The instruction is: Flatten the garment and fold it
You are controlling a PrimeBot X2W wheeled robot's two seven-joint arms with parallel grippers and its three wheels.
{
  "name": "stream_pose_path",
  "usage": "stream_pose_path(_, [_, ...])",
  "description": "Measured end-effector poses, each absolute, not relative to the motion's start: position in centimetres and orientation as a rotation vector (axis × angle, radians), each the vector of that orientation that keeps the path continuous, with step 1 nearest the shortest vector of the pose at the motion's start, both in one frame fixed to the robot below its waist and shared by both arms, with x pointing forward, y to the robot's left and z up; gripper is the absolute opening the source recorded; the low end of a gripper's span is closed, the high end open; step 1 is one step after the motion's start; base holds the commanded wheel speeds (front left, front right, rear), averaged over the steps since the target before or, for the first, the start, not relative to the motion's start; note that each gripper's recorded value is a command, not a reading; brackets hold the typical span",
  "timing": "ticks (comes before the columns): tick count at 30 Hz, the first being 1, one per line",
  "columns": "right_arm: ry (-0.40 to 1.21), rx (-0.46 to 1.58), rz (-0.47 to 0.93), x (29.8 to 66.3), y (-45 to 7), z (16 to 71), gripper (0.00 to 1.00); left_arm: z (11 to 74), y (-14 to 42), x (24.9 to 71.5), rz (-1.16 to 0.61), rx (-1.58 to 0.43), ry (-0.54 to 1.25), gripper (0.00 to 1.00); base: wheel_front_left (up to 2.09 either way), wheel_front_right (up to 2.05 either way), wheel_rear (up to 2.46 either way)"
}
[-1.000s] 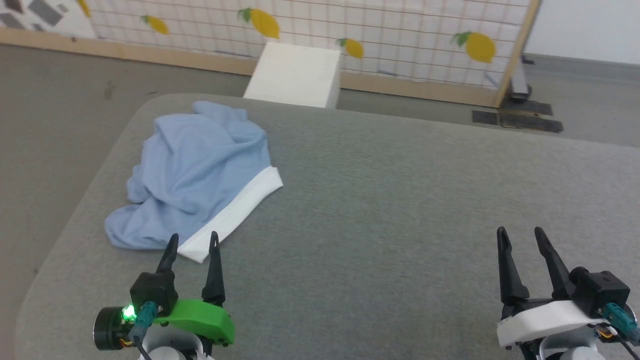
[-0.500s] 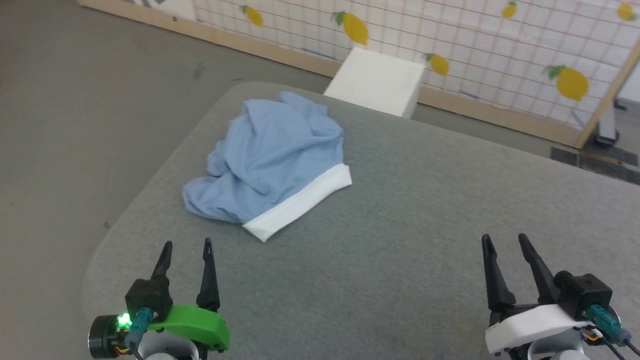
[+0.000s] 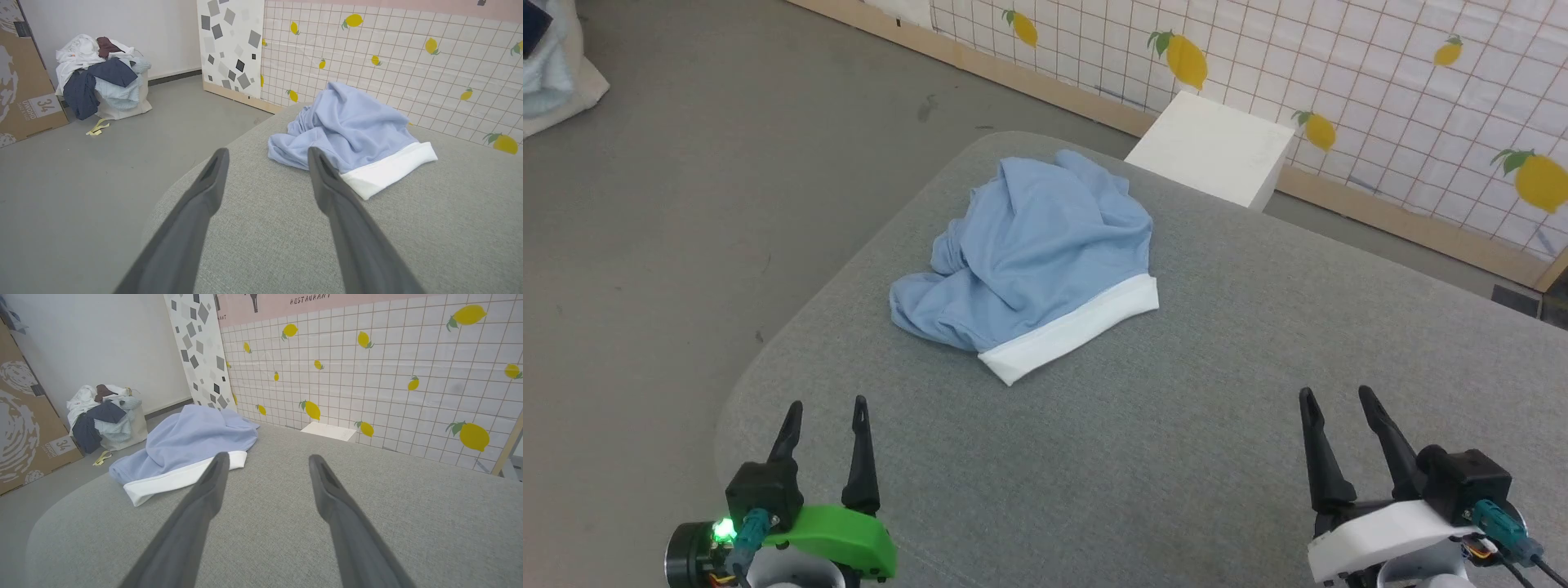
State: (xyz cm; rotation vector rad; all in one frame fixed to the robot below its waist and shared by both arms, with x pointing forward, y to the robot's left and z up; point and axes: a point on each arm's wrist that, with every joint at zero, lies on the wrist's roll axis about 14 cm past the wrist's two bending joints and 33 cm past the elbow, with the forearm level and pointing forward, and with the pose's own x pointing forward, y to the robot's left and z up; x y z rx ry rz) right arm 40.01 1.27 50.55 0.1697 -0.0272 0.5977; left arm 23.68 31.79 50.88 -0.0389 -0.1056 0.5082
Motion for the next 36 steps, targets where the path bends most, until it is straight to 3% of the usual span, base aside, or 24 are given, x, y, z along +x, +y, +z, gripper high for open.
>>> stream_pose_path(17, [-0.008, 0.178, 0.593, 40.0, 1.1, 49.9, 1.00, 51.6, 32.4, 24.4, 0.498, -0.090, -0.139, 1.00, 0.00, 0.00, 0.00])
stream_pose_path(28, [0.012, 0.159, 0.562, 41.5, 0.2, 48.5, 1.00, 56.7, 34.6, 32.0, 0.400, -0.040, -0.214, 1.00, 0.00, 0.00, 0.00])
stream_pose_path(36, [0.052, 0.137, 0.513, 43.1, -1.4, 47.0, 1.00, 56.6, 35.6, 40.1, 0.339, -0.105, -0.058, 1.00, 0.00, 0.00, 0.00])
